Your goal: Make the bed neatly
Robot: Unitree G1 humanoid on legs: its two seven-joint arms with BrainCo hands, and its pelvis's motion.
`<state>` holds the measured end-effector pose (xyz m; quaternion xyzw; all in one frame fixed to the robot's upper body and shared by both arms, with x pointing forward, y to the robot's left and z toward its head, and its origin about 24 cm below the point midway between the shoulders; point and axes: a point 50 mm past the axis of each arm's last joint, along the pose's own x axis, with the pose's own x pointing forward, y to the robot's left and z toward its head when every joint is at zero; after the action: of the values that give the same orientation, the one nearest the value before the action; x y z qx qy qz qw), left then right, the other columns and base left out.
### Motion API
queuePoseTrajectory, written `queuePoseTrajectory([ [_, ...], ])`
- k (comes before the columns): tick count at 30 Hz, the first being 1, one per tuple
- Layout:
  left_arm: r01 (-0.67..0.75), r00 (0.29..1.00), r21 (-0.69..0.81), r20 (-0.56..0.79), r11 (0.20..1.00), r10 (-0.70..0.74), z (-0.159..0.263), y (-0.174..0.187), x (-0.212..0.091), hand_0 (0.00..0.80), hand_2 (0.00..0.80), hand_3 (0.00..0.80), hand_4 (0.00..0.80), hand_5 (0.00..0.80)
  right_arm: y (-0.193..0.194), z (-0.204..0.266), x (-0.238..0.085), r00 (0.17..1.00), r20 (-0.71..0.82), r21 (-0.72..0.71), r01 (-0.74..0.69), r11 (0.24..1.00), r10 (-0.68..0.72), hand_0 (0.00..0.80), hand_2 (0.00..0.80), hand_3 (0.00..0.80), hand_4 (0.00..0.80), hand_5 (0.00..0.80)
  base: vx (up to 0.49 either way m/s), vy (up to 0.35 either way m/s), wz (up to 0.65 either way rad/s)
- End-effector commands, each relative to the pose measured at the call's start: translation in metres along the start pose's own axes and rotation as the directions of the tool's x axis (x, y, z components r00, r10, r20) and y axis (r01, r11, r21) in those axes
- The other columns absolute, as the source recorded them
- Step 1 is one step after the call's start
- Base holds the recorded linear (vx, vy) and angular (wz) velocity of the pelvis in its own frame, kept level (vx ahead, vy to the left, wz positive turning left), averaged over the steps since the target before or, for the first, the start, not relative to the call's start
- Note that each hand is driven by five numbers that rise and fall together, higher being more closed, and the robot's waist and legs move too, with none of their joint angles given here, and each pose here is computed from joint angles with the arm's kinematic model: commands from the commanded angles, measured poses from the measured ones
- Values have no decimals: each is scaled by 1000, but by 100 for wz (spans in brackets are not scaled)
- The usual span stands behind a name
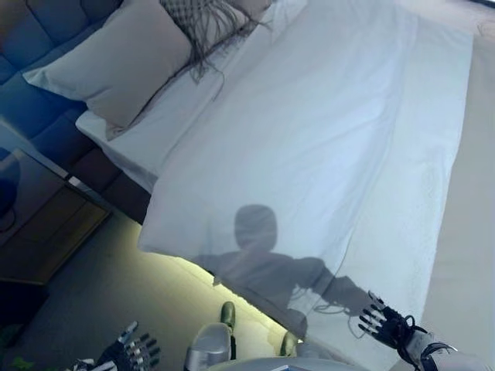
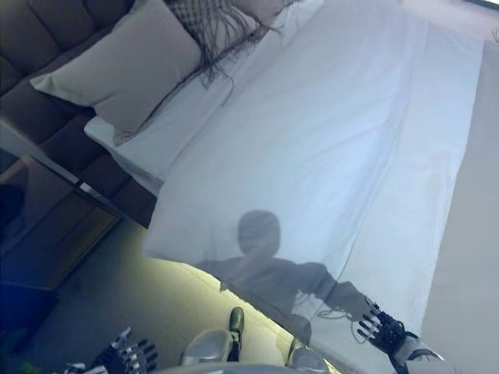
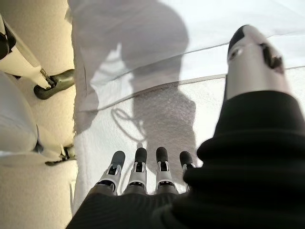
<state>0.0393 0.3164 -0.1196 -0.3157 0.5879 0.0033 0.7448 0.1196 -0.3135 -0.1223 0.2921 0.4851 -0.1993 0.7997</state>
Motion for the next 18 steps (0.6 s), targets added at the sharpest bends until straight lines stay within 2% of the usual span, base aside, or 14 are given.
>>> queuePoseTrajectory([
  [1,100,995,89,-25,991,-98,-6,-6,4,0,0,0,0,0,1,-2,1,1000,10,4,2,1000,-2,0,0,0,0,0,64,-11,-17],
  [6,315,943,283,11,906,-331,26,-59,33,0,0,0,0,0,7,-7,4,1000,10,16,-1,1000,1,0,0,0,0,0,27,-26,-17],
  [9,386,895,333,90,860,-436,38,-84,42,0,0,0,0,0,9,-10,6,999,24,35,-21,999,20,0,0,0,0,0,10,-46,-26],
  [13,415,802,364,287,834,-525,64,-111,42,0,0,0,0,0,23,-18,11,997,-1,5,-79,997,79,0,0,0,0,0,-68,-105,-72],
  [15,433,729,399,373,809,-574,85,-130,40,0,0,0,0,0,28,-23,13,995,-4,17,-96,995,96,0,0,0,0,0,-89,-209,-96],
  [18,392,639,474,477,789,-604,115,-153,31,0,0,0,0,0,31,-26,15,996,-5,40,-91,995,91,0,0,0,0,0,-35,-219,-6],
])
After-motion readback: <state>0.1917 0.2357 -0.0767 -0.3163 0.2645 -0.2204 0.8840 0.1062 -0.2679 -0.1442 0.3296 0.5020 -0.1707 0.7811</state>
